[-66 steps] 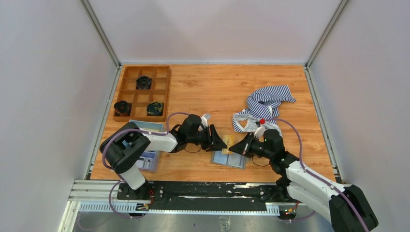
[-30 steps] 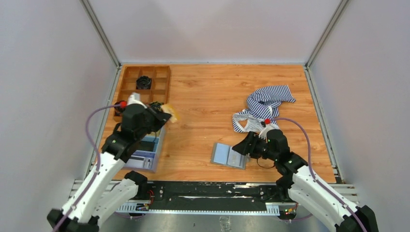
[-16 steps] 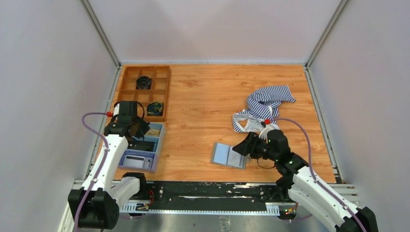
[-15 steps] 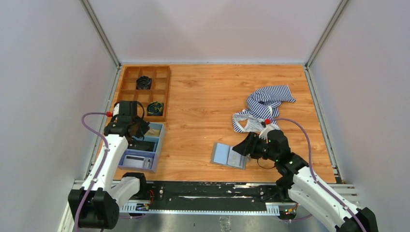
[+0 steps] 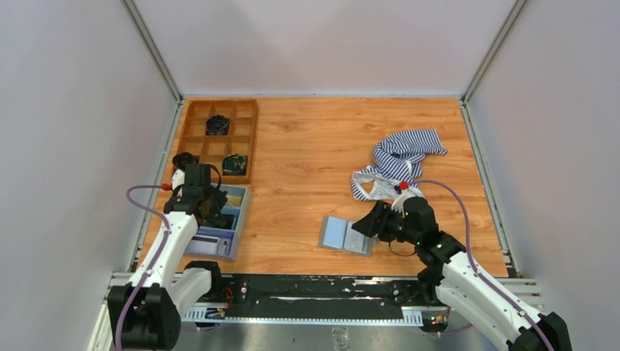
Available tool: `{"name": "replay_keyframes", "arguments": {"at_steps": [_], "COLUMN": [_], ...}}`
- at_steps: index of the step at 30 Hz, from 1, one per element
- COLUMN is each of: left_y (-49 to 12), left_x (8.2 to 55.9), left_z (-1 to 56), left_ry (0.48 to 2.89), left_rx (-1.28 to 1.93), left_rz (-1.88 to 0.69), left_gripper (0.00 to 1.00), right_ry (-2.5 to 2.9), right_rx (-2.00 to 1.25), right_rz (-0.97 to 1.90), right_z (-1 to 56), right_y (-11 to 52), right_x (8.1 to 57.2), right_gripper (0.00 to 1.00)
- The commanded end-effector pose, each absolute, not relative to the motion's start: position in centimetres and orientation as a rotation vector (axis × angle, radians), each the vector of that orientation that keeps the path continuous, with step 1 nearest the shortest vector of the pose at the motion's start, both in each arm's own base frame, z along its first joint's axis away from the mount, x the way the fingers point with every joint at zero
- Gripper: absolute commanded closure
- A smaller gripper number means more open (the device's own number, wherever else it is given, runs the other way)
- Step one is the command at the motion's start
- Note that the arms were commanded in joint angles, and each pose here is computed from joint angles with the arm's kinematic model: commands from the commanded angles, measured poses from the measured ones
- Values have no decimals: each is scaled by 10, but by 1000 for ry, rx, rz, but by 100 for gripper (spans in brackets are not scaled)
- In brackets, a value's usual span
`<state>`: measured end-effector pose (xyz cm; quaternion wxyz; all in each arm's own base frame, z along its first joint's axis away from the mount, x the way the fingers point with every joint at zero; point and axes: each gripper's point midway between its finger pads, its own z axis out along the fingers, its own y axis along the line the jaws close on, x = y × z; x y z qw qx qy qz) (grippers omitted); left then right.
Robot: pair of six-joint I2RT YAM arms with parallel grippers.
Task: Take the credit cards out of the card holder
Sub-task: Place the credit card in the storage box.
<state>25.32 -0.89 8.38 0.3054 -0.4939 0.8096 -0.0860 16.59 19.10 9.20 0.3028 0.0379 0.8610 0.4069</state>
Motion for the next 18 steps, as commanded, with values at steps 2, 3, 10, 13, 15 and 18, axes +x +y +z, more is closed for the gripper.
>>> {"name": "replay_keyframes", "arguments": {"at_steps": [2, 3, 10, 13, 15, 18], "left_y": [5, 5, 5, 10, 11, 9], "left_x": [260, 259, 254, 249, 246, 246], "left_z": [105, 105, 119, 131, 133, 131], "left_ry": [1987, 1986, 1947, 1892, 1886, 1893], "left_rx": [-1320, -1318, -1310, -1300, -1294, -1289], "left_rz": [-228, -229, -259, -262, -259, -267], "left_gripper": [100, 100, 100, 100, 100, 100], "right_ry": [2306, 2309, 2302, 2307, 2312, 2319], "right_rx": [100, 104, 97, 104, 104, 96], "right_rz": [1064, 1062, 1070, 1067, 1074, 1087], "right_z": [85, 84, 87, 85, 84, 83], "right_y": [188, 187, 189, 189, 190, 193], "right_x": [161, 161, 162, 162, 162, 163], "right_gripper": [35, 35, 36, 36, 35, 36]}}
